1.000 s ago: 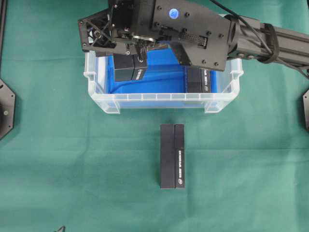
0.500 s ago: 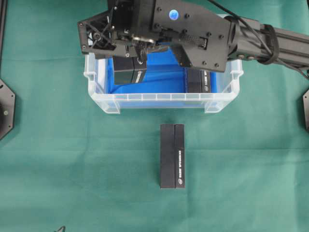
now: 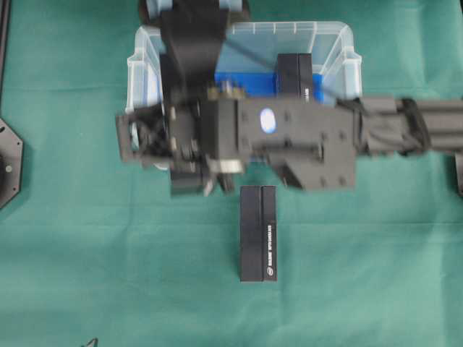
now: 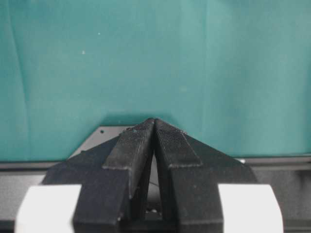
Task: Take the box out of the case with the right arm.
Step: 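Carry the box forward to the table left of the first box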
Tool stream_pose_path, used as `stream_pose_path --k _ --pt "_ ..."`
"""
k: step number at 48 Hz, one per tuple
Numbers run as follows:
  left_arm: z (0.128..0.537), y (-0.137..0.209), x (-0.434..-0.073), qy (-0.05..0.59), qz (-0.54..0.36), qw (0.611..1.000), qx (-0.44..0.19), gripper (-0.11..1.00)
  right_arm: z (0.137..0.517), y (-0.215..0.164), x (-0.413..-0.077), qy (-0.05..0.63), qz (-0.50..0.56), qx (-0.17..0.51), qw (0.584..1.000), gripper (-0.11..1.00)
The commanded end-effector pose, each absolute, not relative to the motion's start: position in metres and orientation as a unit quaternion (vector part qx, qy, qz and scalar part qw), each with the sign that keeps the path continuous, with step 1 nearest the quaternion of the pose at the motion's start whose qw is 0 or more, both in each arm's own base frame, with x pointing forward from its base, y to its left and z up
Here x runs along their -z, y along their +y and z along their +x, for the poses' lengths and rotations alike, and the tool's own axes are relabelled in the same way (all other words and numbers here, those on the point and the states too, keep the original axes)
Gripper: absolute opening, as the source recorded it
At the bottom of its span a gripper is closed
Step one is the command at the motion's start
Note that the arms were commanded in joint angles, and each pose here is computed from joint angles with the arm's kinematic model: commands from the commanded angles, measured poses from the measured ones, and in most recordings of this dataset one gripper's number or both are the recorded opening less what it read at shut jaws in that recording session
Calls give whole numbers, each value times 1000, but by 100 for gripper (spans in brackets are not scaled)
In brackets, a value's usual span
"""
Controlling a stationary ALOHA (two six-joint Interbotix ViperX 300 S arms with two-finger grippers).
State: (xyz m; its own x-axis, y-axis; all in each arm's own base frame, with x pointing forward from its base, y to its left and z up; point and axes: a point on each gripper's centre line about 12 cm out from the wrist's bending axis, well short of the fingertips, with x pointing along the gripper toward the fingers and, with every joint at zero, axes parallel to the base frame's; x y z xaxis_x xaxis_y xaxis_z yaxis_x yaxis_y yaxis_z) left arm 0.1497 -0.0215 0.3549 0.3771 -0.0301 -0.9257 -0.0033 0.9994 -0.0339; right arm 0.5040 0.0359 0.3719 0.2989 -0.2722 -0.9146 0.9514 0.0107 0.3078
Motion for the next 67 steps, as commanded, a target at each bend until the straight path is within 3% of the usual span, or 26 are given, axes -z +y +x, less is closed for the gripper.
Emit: stream_pose_path --k 1,18,46,67 --pt "151 -22 -357 555 -16 832 9 0 484 57 -408 317 531 463 635 69" --pt "152 -22 -357 554 -17 833 8 0 473 120 -405 323 552 449 624 69" --pt "152 -22 -357 552 -18 833 8 0 486 121 -373 337 531 481 612 69" --pt "152 -22 -354 556 -17 831 8 0 513 120 -304 358 533 489 591 69"
